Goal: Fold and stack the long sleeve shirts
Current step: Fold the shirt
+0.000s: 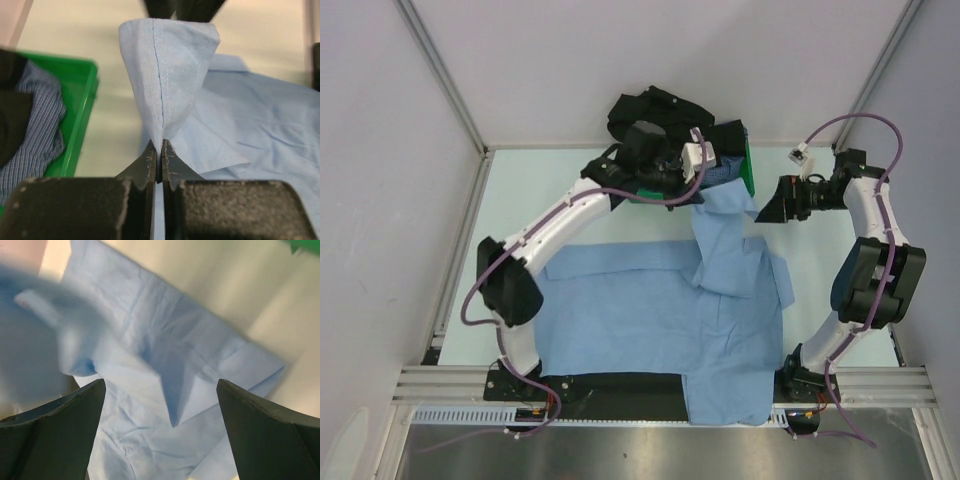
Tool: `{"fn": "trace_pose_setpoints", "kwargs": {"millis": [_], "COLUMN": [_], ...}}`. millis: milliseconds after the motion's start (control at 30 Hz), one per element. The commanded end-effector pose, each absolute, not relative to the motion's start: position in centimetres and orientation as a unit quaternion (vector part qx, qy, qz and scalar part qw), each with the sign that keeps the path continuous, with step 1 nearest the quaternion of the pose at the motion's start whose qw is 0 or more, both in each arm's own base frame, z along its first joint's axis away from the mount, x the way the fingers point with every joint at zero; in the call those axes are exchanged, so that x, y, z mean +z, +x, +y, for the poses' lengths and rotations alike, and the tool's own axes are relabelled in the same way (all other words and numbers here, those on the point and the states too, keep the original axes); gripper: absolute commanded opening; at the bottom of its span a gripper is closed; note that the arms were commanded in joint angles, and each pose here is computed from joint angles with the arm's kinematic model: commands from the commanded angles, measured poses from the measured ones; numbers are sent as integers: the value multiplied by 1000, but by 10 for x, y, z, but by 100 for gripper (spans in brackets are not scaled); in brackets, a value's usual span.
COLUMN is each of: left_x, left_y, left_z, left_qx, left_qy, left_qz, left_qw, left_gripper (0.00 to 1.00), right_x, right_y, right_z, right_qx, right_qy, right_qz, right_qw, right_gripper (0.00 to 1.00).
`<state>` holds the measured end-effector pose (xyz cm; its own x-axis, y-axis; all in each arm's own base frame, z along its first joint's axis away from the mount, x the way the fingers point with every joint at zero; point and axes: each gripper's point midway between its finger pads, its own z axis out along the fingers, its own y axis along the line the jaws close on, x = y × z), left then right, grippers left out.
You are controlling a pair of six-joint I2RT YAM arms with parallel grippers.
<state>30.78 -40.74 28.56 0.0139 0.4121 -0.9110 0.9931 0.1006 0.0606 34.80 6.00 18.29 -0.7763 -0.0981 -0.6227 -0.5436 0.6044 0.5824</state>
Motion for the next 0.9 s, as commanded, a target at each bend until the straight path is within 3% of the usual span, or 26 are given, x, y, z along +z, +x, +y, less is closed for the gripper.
{"fn": "trace_pose_setpoints", "kwargs": {"millis": [0,233,467,533,700,867], "left_x": [248,246,267,276,280,281], "left_y": [331,318,290,281,269,260], "left_z": [-405,-408,-405,-404,-403,-401], "left_qx": [-394,-419,-474,-495,-522,-539], "left_qy": [554,577,567,561,550,549], "left_qz": [641,608,590,584,581,574], "left_qw": [357,349,325,316,296,280], "left_gripper": [5,3,3,4,9,10], "right_x": [212,242,270,254,252,245], "right_y": [376,398,350,335,294,302], "right_z": [77,84,73,74,96,120], "right_qx": [452,375,180,138,87,-6], "right_qy": [-185,-252,-458,-506,-585,-618], "right_qz": [809,778,674,641,553,489], "right_qw": [328,437,551,560,587,615], "right_gripper": [100,100,100,100,100,100]}}
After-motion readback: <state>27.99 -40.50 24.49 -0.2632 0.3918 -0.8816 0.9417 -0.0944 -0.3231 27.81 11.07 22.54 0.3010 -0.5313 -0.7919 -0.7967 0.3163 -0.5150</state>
